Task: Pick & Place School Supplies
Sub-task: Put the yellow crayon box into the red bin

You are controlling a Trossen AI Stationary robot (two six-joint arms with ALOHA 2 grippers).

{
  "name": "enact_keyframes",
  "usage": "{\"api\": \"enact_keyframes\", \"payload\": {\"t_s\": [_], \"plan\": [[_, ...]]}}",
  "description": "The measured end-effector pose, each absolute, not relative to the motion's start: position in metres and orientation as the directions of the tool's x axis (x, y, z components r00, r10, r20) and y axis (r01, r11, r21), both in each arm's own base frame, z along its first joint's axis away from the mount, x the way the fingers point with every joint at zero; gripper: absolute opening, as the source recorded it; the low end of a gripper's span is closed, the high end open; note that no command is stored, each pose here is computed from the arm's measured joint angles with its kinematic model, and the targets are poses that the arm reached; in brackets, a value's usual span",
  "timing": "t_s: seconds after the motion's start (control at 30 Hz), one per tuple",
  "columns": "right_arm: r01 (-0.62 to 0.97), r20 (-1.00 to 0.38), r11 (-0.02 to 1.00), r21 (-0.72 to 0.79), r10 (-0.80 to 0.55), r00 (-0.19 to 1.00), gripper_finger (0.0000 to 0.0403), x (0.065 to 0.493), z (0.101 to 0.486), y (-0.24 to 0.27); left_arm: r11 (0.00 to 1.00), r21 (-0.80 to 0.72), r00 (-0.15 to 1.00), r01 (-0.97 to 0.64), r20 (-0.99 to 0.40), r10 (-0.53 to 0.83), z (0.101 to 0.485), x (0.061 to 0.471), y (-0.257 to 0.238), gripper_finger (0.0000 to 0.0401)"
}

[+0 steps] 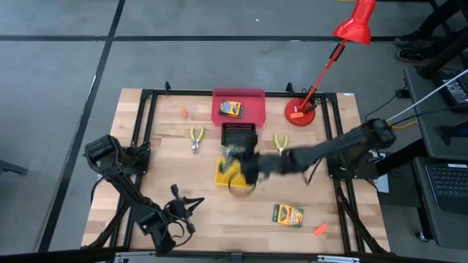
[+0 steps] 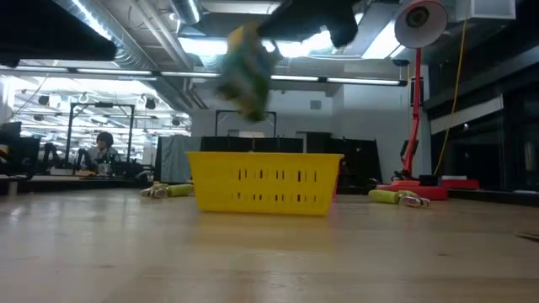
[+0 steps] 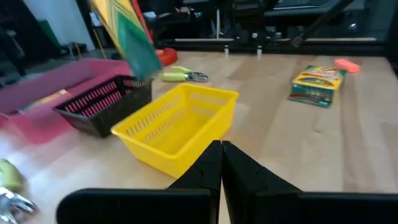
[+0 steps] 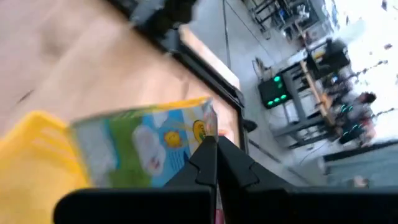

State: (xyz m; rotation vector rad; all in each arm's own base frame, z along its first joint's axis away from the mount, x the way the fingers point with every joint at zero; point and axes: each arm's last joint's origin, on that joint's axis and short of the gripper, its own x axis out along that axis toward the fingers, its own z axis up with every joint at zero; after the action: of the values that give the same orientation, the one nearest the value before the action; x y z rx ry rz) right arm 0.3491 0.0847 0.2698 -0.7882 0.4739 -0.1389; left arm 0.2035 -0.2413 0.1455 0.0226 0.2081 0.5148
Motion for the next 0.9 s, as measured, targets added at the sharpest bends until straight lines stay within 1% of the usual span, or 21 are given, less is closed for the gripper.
{"api": "enact_keyframes", "payload": {"t_s": [0.17, 0.23, 0.33, 0.47, 0.63, 0.73, 0.9], "plan": [[0.070, -0.271, 0.778, -0.624, -0.299, 0.915, 0.0000, 0.322, 0.325, 0.018, 0.854, 0.129, 0.835, -0.503, -0.180, 0.519, 0.146, 0.210, -0.236, 0.0003], [0.120, -0.238, 0.799, -0.590, -0.314, 0.919, 0.0000, 0.312, 0.339, -0.006, 0.846, 0.153, 0.829, -0.511, -0.172, 0.532, 0.146, 0.212, -0.233, 0.0003], [0.199, -0.226, 0.820, -0.536, -0.366, 0.903, 0.0000, 0.301, 0.347, -0.047, 0.832, 0.190, 0.819, -0.522, -0.163, 0.551, 0.146, 0.216, -0.229, 0.0003], [0.276, -0.264, 0.848, -0.452, -0.423, 0.867, 0.0000, 0.291, 0.341, -0.096, 0.809, 0.223, 0.800, -0.544, -0.155, 0.580, 0.147, 0.223, -0.222, 0.0003], [0.365, -0.292, 0.857, -0.364, -0.477, 0.829, 0.0000, 0.289, 0.327, -0.143, 0.772, 0.224, 0.761, -0.595, -0.152, 0.630, 0.147, 0.237, -0.208, 0.0003], [0.404, -0.327, 0.850, -0.339, -0.509, 0.796, 0.0000, 0.294, 0.309, -0.165, 0.751, 0.225, 0.737, -0.621, -0.160, 0.657, 0.147, 0.245, -0.198, 0.0003], [0.417, -0.413, 0.844, -0.338, -0.531, 0.740, 0.0000, 0.309, 0.270, -0.189, 0.734, 0.226, 0.709, -0.640, -0.193, 0.678, 0.146, 0.255, -0.186, 0.0003]]}}
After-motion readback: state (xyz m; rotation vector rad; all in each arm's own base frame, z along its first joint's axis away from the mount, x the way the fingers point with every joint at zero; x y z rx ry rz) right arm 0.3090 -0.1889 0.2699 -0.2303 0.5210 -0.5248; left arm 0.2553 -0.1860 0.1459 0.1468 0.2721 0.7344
